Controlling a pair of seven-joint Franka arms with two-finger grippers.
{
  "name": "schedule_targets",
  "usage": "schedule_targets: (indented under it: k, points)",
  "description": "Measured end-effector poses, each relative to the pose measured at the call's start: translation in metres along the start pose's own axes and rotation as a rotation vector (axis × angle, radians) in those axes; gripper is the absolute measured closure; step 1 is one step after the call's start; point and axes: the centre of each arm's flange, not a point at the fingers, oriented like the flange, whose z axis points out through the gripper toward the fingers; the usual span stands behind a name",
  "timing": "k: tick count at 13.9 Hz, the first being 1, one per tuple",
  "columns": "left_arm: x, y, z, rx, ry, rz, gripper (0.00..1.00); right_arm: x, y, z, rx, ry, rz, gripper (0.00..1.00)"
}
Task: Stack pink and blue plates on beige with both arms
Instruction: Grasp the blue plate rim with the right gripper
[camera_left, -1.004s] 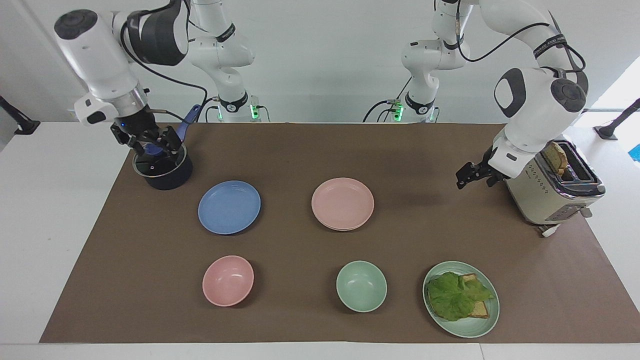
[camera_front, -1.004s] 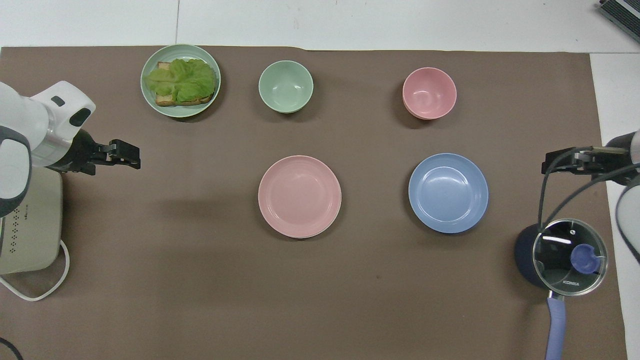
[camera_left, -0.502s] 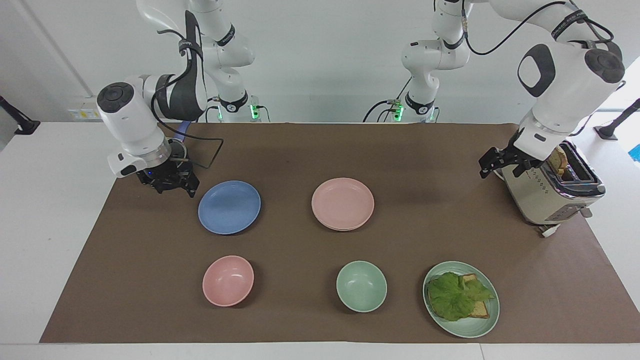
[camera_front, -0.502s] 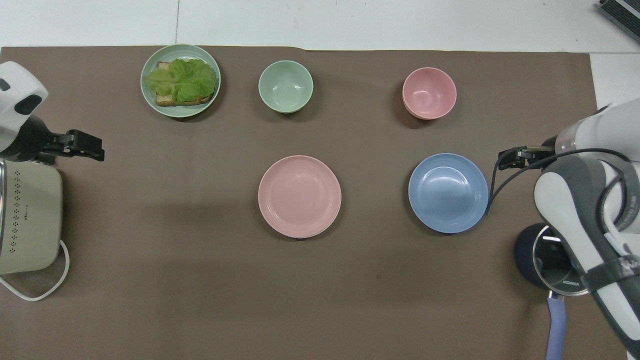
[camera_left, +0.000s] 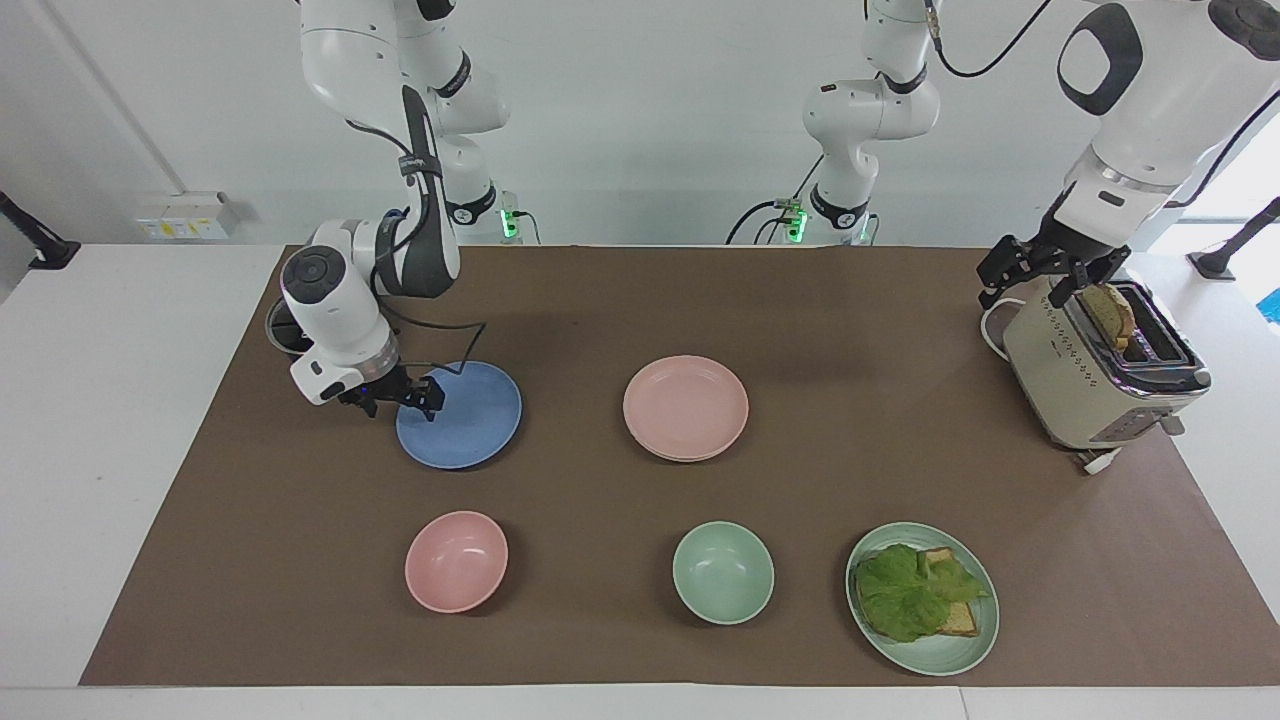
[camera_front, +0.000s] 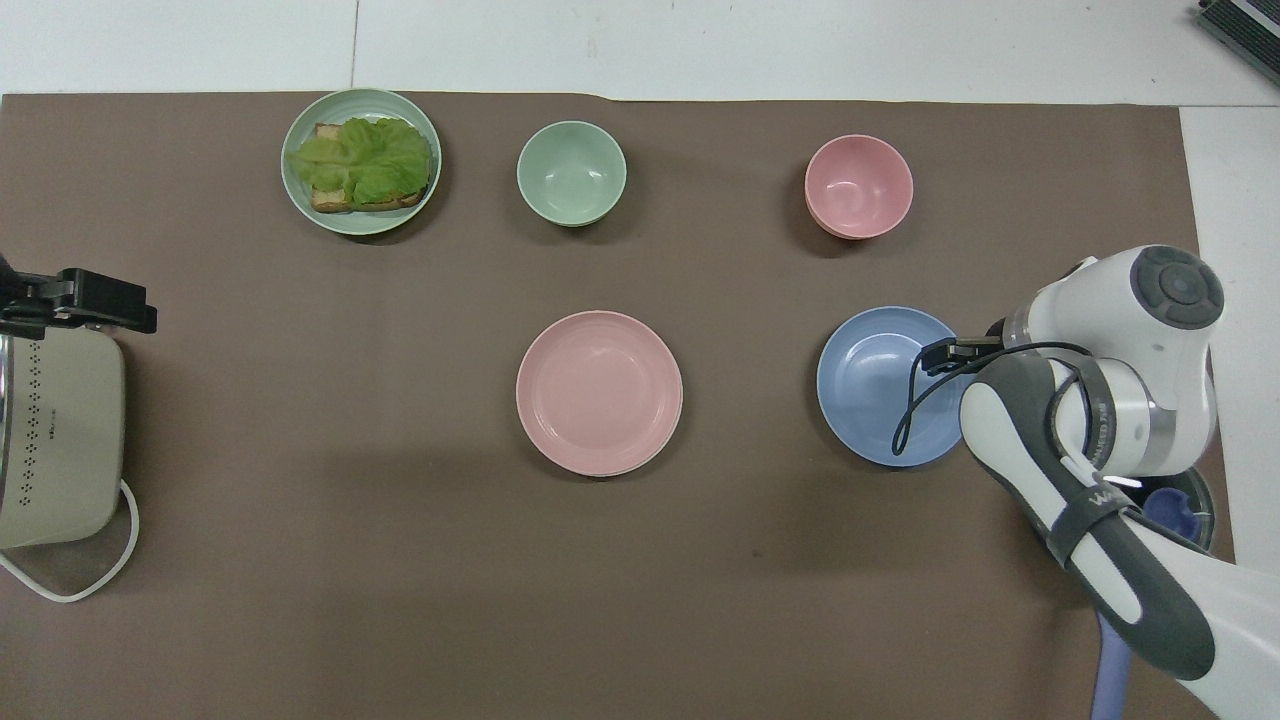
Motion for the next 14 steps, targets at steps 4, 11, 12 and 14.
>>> schedule_targets:
  k: [4,11,12,14]
  points:
    - [-0.003,0.0003,-0.0034,0.0,-0.001,0.001,0.0,-0.0049,0.0058,0.0131,-0.001,0.002,0.01,0.0]
    - [-0.003,0.0015,-0.0033,0.0,-0.002,0.003,0.0,-0.0043,0.0087,0.0127,0.026,0.002,0.039,0.64]
    - [-0.003,0.0014,-0.0033,0.0,-0.002,0.003,0.0,-0.0038,0.0085,0.012,0.027,0.004,0.039,0.74]
    - [-0.003,0.0011,-0.0034,0.0,-0.002,0.002,0.0,-0.0007,0.0063,0.0031,0.03,-0.01,0.031,0.88]
